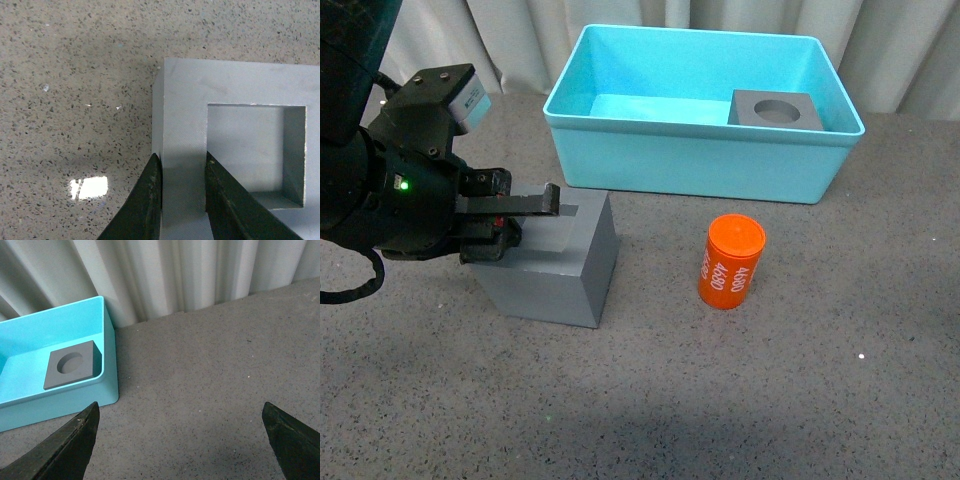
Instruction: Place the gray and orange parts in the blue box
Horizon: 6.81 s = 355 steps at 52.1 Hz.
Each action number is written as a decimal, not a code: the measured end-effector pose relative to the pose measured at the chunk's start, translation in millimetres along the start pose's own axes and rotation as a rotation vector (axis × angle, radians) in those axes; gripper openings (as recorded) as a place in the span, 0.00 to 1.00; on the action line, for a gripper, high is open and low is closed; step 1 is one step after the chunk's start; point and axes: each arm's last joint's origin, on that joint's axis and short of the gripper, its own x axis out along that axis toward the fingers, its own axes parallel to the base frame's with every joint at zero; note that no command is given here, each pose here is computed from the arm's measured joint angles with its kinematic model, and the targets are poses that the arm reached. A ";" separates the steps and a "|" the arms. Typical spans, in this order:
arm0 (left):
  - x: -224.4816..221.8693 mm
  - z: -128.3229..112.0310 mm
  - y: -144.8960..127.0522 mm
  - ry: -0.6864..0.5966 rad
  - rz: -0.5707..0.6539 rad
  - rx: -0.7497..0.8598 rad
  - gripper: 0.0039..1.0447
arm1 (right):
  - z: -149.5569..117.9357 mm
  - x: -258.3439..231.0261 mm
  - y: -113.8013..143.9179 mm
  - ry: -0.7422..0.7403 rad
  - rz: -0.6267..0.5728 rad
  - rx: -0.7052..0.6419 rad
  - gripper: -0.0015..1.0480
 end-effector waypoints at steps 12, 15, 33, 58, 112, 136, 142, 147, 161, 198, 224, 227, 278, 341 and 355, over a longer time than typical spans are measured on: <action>-23.8 22.2 -5.5 -0.136 -0.020 -0.034 0.17 | 0.0 0.0 0.0 0.000 0.000 0.000 0.91; -31.1 33.3 -8.8 -0.204 -0.036 -0.042 0.17 | 0.0 0.0 0.0 0.000 0.000 0.000 0.91; -43.2 120.3 -32.0 -0.484 -0.076 -0.032 0.17 | 0.0 0.0 0.0 0.000 0.000 0.000 0.91; 21.2 138.5 -34.1 -0.431 -0.049 -0.006 0.17 | 0.0 0.0 0.0 0.000 0.000 0.000 0.91; 76.7 126.8 -30.1 -0.330 0.003 0.020 0.17 | 0.0 0.0 0.0 0.000 0.000 0.000 0.91; 53.8 136.0 -32.6 -0.378 -0.016 -0.039 0.89 | 0.0 0.0 0.0 0.000 0.000 0.000 0.91; 37.3 135.6 -34.0 -0.406 -0.023 -0.050 0.94 | 0.0 0.0 0.0 0.000 0.000 0.000 0.91; 22.8 132.3 -34.7 -0.435 -0.016 -0.062 0.94 | 0.0 0.0 0.0 0.000 0.000 0.000 0.91; -16.9 98.8 -30.9 -0.494 0.035 -0.104 0.94 | 0.0 0.0 0.0 0.000 0.000 0.000 0.91; -103.0 -11.3 -6.1 -0.544 0.162 -0.235 0.93 | 0.0 0.0 0.0 0.000 0.000 0.000 0.91; -148.7 -83.9 43.1 -0.874 0.199 0.068 0.03 | 0.1 -0.1 0.0 0.000 0.000 0.000 0.91; -151.9 -87.2 44.5 -0.874 0.199 0.069 0.03 | 0.1 -0.1 0.0 0.000 0.000 0.000 0.91; -189.1 -113.3 50.1 -0.909 0.203 0.073 0.03 | 0.1 -0.1 0.0 0.000 0.000 0.000 0.91; -197.8 -129.7 47.9 -0.904 0.202 0.076 0.96 | -9.2 54.1 58.8 0.245 0.610 -0.582 0.91; -197.8 -129.7 47.9 -0.904 0.202 0.076 0.94 | -26.8 81.8 105.7 0.472 0.778 -0.767 0.91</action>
